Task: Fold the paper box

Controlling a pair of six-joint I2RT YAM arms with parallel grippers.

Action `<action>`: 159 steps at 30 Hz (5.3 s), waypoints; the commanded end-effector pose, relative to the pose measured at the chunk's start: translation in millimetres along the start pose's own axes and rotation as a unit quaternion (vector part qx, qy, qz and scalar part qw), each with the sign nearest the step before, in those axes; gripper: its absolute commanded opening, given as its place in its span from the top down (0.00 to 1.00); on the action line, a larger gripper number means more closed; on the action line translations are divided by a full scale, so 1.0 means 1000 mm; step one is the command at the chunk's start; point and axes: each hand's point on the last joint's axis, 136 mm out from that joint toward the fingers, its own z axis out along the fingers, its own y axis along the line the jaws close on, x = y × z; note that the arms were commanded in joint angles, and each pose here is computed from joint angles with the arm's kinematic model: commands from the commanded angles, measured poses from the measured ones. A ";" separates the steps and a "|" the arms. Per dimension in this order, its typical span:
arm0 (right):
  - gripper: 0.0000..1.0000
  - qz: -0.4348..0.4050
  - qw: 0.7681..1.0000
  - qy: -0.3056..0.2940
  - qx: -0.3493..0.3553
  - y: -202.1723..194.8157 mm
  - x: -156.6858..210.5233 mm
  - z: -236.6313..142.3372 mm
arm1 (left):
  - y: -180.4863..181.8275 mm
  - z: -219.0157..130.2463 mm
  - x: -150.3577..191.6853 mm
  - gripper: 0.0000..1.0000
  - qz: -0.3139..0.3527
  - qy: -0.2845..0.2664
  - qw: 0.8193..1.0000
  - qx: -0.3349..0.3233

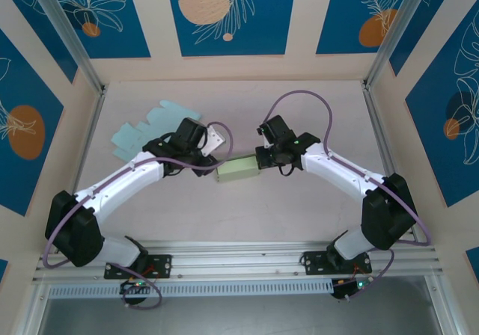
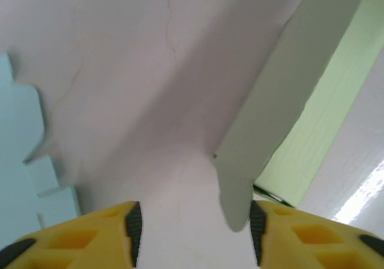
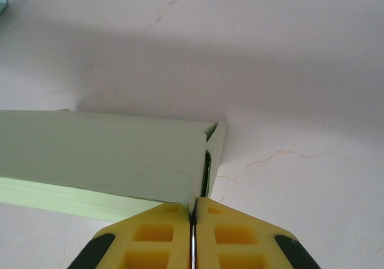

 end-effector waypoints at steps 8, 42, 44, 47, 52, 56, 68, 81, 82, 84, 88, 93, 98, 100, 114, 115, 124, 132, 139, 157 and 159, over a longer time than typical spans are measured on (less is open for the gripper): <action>0.89 -0.005 1.000 -0.001 0.004 0.005 -0.008 0.003 | -0.008 0.008 0.010 0.57 -0.075 0.033 0.996 0.023; 0.90 -0.013 1.000 0.008 0.002 0.011 -0.012 0.014 | 0.001 0.015 0.014 0.74 -0.106 0.105 0.989 0.006; 0.90 -0.013 1.000 0.007 0.003 0.010 -0.013 0.014 | 0.001 0.017 0.015 0.78 -0.106 0.110 0.988 0.005; 0.90 -0.013 1.000 0.010 0.003 0.011 -0.012 0.015 | -0.001 0.019 0.014 0.94 -0.107 0.111 0.988 0.012; 0.90 -0.016 1.000 0.011 0.004 0.012 -0.012 0.016 | -0.006 0.016 0.005 0.95 -0.118 0.097 0.988 0.038; 0.90 -0.020 1.000 0.015 0.007 0.014 -0.009 0.019 | -0.007 0.015 0.002 0.97 -0.144 0.091 0.983 0.067; 0.90 -0.039 0.998 0.019 0.034 0.024 -0.001 0.028 | -0.012 0.018 -0.011 0.98 -0.225 0.075 0.961 0.142; 0.90 -0.048 0.998 0.018 0.034 0.030 0.006 0.034 | -0.008 0.014 -0.030 1.00 -0.306 0.043 0.932 0.191; 0.90 -0.049 0.998 0.018 0.033 0.031 0.006 0.034 | -0.009 0.014 -0.030 1.00 -0.310 0.044 0.930 0.195; 0.90 -0.052 0.998 0.020 0.033 0.031 0.007 0.036 | -0.009 0.014 -0.031 0.93 -0.319 0.044 0.925 0.203; 0.90 -0.055 0.998 0.023 0.035 0.032 0.008 0.039 | -0.007 0.018 -0.025 0.93 -0.330 0.050 0.922 0.197; 0.90 -0.056 0.998 0.023 0.033 0.032 0.008 0.040 | -0.009 0.028 -0.012 0.98 -0.338 0.060 0.920 0.190; 0.90 -0.057 0.997 0.023 0.036 0.032 0.008 0.039 | -0.011 0.036 0.003 0.98 -0.340 0.071 0.920 0.181; 0.91 -0.057 0.997 0.022 0.038 0.032 0.008 0.039 | -0.011 0.039 0.007 0.98 -0.339 0.075 0.921 0.177; 0.95 -0.053 0.997 0.016 0.055 0.024 0.011 0.043 | -0.011 0.047 0.025 0.88 -0.312 0.085 0.936 0.143; 0.95 -0.052 0.997 0.016 0.056 0.024 0.012 0.043 | -0.011 0.046 0.024 0.86 -0.312 0.078 0.936 0.142; 0.95 -0.059 0.996 0.001 0.067 0.022 0.014 0.043 | -0.004 0.030 0.007 0.66 -0.312 0.015 0.940 0.133; 0.95 -0.058 0.996 0.003 0.071 0.021 0.014 0.047 | 0.001 0.013 -0.003 0.42 -0.306 -0.017 0.944 0.125; 0.96 -0.059 0.995 0.010 0.076 0.021 0.015 0.051 | 0.015 0.005 0.003 0.32 -0.310 -0.011 0.947 0.078; 0.96 -0.057 0.995 0.009 0.076 0.022 0.013 0.052 | 0.040 0.012 -0.013 0.24 -0.400 -0.102 0.910 0.029; 0.96 -0.058 0.995 0.009 0.076 0.022 0.013 0.053 | 0.037 0.018 -0.008 0.24 -0.408 -0.096 0.907 0.035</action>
